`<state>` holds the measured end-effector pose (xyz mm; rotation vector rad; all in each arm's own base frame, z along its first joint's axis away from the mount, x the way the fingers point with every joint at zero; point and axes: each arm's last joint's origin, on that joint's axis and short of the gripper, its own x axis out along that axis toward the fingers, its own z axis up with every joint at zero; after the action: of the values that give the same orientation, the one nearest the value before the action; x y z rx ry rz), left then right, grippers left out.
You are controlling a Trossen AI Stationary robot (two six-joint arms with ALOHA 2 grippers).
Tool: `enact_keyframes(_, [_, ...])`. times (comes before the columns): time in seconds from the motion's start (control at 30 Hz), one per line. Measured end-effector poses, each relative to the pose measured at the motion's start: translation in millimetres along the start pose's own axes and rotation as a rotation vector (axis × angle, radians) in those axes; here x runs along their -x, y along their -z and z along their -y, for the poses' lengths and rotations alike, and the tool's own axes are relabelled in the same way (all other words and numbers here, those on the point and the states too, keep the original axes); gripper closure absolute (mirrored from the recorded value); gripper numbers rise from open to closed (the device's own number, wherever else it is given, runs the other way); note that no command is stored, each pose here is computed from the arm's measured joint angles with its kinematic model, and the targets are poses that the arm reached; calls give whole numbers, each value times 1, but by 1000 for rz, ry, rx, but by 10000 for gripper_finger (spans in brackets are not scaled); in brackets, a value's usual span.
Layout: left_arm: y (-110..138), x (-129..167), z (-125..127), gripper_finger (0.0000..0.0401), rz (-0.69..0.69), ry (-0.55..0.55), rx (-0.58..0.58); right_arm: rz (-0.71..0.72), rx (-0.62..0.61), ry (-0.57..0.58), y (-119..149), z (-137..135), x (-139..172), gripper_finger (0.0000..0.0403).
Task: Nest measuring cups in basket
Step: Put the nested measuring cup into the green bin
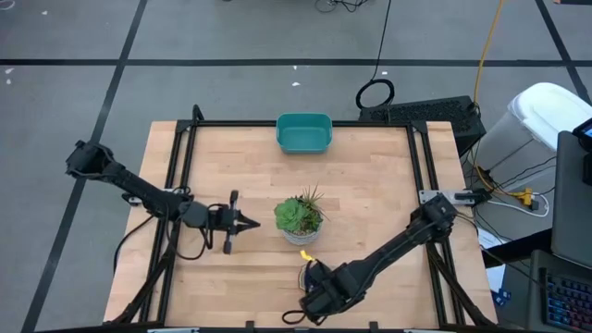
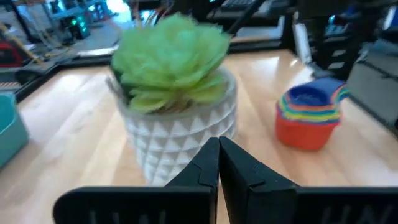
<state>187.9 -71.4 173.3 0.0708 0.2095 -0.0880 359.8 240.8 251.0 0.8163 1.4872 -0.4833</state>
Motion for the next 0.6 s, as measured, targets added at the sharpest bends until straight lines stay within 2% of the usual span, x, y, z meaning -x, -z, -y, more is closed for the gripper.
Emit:
enact_keyframes(0.27, [3, -1, -4, 391, -28, -13, -45, 47, -130, -95, -5, -12, -7, 268])
enact_keyframes(0.43, [1, 0, -5, 391, -20, -12, -79, 38, -115, -62, -2, -9, -8, 268])
enact_keyframes(0.6, [-6, 5, -8, 383, 19, 6, -53, 26, -26, -46, 0, -8, -7, 268])
